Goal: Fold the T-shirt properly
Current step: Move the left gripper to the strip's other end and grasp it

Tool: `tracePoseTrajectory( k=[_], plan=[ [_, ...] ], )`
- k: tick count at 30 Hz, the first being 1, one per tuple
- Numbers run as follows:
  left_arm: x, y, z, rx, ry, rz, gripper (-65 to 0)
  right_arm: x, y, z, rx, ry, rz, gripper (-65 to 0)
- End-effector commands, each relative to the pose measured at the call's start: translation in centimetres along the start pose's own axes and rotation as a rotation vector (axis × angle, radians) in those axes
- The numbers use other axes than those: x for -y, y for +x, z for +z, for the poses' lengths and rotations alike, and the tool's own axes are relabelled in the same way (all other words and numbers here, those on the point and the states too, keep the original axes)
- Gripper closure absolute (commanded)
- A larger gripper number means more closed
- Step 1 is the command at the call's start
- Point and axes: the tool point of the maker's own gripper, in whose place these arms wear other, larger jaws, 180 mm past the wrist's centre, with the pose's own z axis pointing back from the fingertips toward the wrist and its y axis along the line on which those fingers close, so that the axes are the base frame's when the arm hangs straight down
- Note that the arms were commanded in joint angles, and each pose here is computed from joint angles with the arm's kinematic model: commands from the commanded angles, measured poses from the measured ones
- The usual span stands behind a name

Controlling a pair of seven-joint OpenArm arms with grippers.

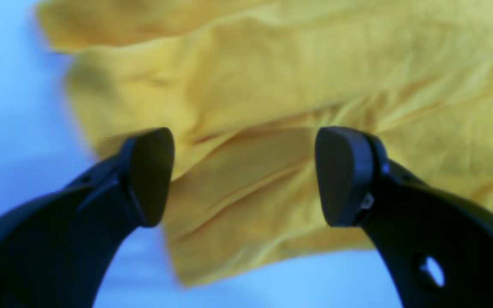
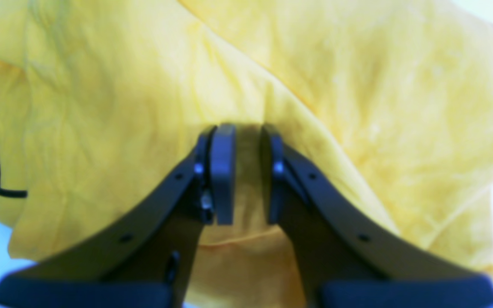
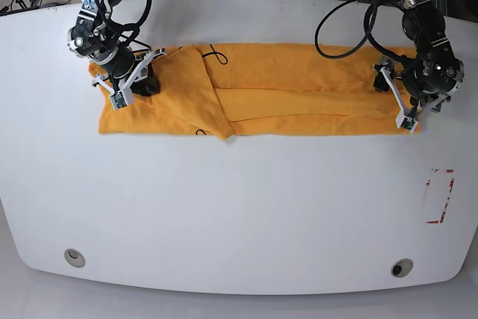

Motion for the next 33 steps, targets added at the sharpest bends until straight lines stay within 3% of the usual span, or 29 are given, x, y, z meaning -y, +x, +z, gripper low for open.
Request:
tracePoseTrajectory(
  k=[1,6,13,18,27,33],
  plan=[
    [-1.5,2.8,2.4,0.099,0.071,-0.023,-50.1,1.1,-3.3,0.3,-0.16,-0.052,0.025,-10.9],
    [-3.2,2.9,4.0,0.159,0.104,0.042,-50.1,0.7,-3.2,0.1,-0.157,-0.045,0.019,-10.9],
    [-6.3,1.3,4.5,0.235,0.044,0.21,-50.3,0.2,-3.2,-0.1,-0.15,-0.037,0.006,-10.9],
    [-6.9,0.0,3.3,0.25,-0.056,0.307,-50.3,0.2,-3.2,-0.1,-0.151,-0.037,0.005,-10.9],
    [-7.8,-2.0,1.6,0.247,-0.127,0.42,-50.1,0.1,-3.3,-0.2,-0.152,-0.034,0.005,-10.9],
    [-6.9,-2.5,0.4,0.234,-0.165,0.439,-50.1,0.1,-3.2,-0.1,-0.149,-0.037,0.007,-10.9]
  ],
)
